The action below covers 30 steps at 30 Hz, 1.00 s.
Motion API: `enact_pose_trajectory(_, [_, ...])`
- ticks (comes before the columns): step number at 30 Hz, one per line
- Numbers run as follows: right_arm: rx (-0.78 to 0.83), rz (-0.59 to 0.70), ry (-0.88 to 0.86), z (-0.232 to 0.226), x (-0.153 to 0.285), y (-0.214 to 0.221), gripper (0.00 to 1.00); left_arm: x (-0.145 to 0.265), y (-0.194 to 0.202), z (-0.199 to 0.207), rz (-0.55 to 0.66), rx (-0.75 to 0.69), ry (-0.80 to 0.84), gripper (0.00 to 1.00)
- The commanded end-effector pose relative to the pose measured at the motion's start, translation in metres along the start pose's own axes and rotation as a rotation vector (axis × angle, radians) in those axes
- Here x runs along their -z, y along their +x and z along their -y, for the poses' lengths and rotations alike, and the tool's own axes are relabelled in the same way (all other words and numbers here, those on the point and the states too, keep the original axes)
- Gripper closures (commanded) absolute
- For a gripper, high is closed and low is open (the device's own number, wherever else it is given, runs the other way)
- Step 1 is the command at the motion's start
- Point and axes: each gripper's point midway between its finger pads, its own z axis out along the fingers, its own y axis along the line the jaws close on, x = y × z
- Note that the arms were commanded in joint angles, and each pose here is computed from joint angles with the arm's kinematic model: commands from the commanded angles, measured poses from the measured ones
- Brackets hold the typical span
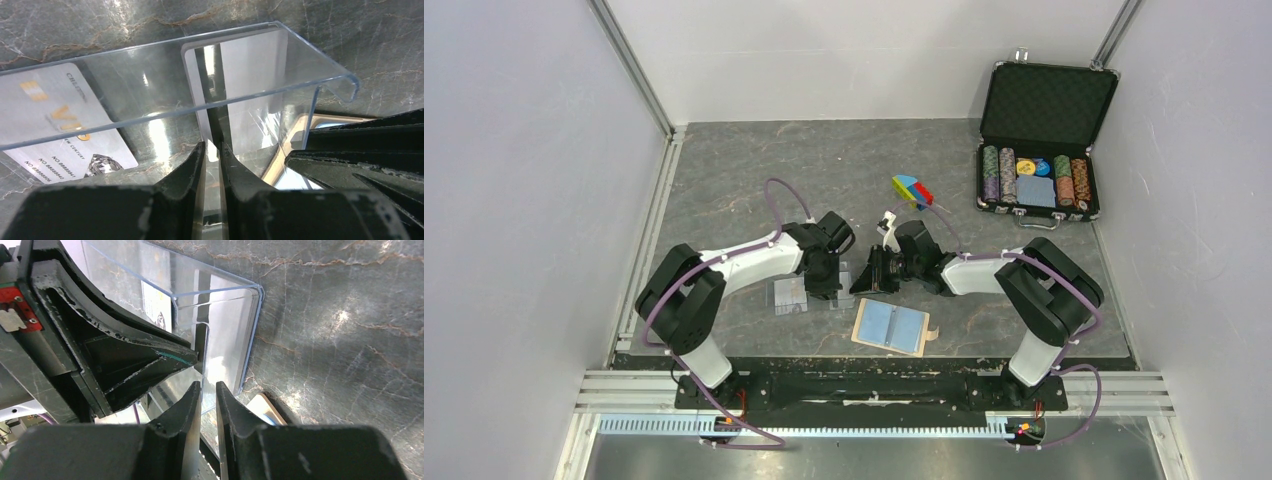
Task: Put the credit cards into the card holder
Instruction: Pick up the credit card from the storage box.
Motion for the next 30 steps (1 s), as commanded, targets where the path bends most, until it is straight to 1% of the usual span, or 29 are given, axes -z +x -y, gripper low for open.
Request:
enact_pose_trajectory(1, [0.011, -0.024, 0.0, 0.0, 0.003, 0.011, 0.83, 0.022, -0.026, 0.028, 0.098, -0.024, 0.093, 0.79])
enact_pose_trajectory(2, [0.011, -0.022, -0.001, -0.001, 0.003, 0.01, 0.83, 0.023, -0.03, 0.026, 0.116, -0.023, 0.075, 0.79])
enact_pose_trajectory(9, [0.011, -0.023, -0.001, -0.001, 0.003, 0.01, 0.83, 0.032, -0.034, 0.028, 0.129, -0.043, 0.061, 0.8])
enact_pose_trajectory(26, [0.016, -0.024, 0.003, -0.001, 0.003, 0.009, 0.83, 0.04, -0.038, 0.043, 0.165, -0.025, 0.133, 0.8])
enact_pose_trajectory(30, [0.018, -0.026, 0.003, -0.001, 0.002, 0.009, 0.83, 0.034, -0.034, 0.044, 0.139, -0.032, 0.128, 0.8])
